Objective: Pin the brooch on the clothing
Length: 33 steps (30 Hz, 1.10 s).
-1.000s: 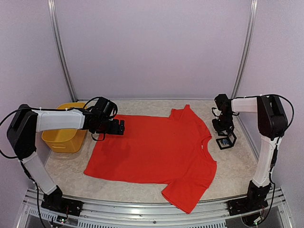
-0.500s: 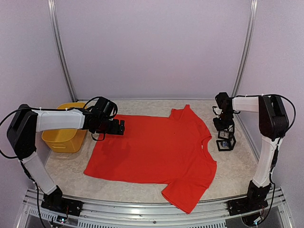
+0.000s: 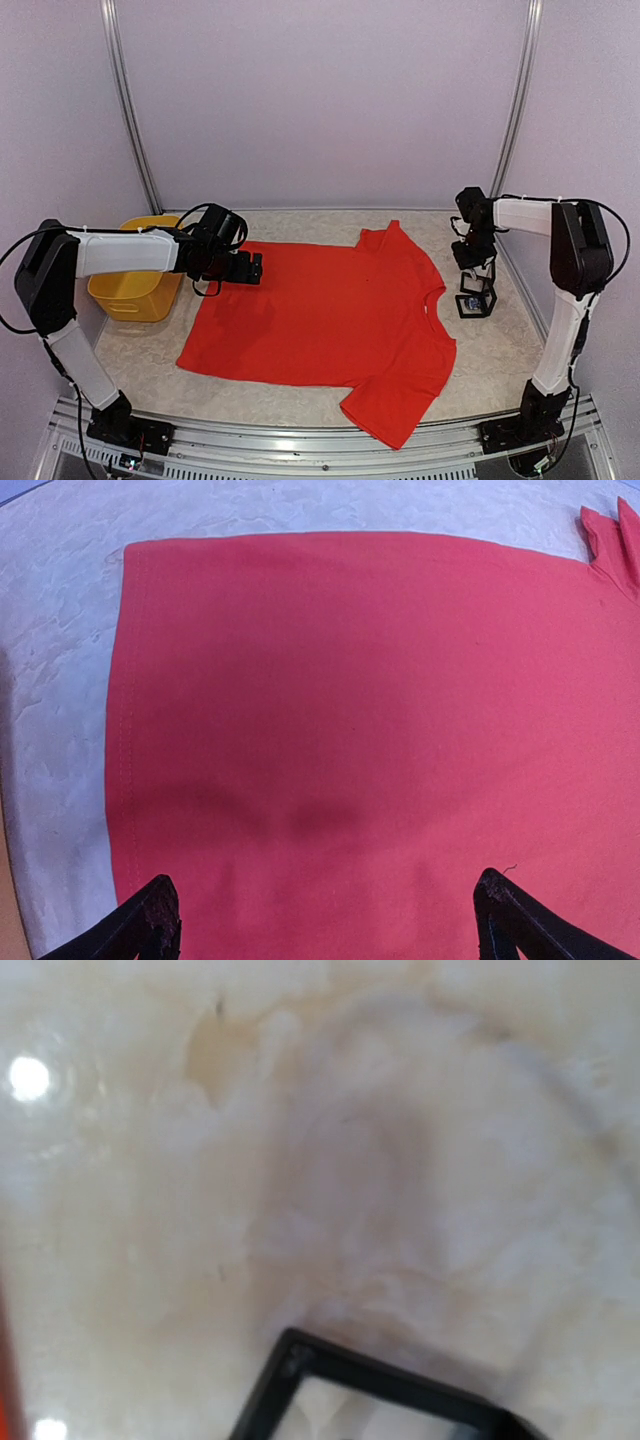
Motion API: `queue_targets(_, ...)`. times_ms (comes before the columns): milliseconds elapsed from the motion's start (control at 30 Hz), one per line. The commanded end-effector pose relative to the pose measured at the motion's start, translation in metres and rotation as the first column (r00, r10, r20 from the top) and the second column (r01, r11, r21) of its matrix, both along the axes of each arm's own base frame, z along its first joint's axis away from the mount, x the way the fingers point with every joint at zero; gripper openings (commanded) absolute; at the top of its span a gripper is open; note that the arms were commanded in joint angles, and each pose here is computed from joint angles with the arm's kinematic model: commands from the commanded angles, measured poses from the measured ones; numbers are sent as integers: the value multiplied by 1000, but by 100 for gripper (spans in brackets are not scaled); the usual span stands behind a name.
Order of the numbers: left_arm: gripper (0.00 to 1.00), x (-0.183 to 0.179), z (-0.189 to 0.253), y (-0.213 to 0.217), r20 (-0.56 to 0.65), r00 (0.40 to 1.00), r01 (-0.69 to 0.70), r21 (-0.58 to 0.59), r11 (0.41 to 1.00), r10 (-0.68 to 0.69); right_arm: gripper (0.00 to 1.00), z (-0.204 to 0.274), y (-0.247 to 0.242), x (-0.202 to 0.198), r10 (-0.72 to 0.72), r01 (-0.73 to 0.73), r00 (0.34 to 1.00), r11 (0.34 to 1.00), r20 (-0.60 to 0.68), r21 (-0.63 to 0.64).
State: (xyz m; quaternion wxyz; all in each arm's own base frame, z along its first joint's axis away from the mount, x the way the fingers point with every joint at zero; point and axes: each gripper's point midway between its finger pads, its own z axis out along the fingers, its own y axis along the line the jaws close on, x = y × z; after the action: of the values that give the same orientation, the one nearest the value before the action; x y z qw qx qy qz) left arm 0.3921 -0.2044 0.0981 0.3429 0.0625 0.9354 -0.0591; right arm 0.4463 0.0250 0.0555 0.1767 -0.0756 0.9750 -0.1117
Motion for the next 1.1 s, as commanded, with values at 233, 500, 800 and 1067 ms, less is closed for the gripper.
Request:
queue_targets(233, 96, -1, 83, -37, 256, 953, 186, -61, 981, -164, 0, 205, 121, 6, 319, -423, 842, 891, 435, 165)
queue_targets(500, 92, -102, 221, -138, 652, 549, 740, -89, 667, -523, 0, 355, 291, -148, 535, -956, 277, 74, 798, 283)
queue_targets(800, 72, -196, 294, -163, 703, 253, 946, -36, 321, -665, 0, 375, 350, -252, 613, -944, 76, -211, 787, 256)
queue_targets(1067, 33, -217, 297, -173, 685, 211, 966, -38, 254, -698, 0, 374, 370, -276, 629, -948, 48, -216, 776, 234)
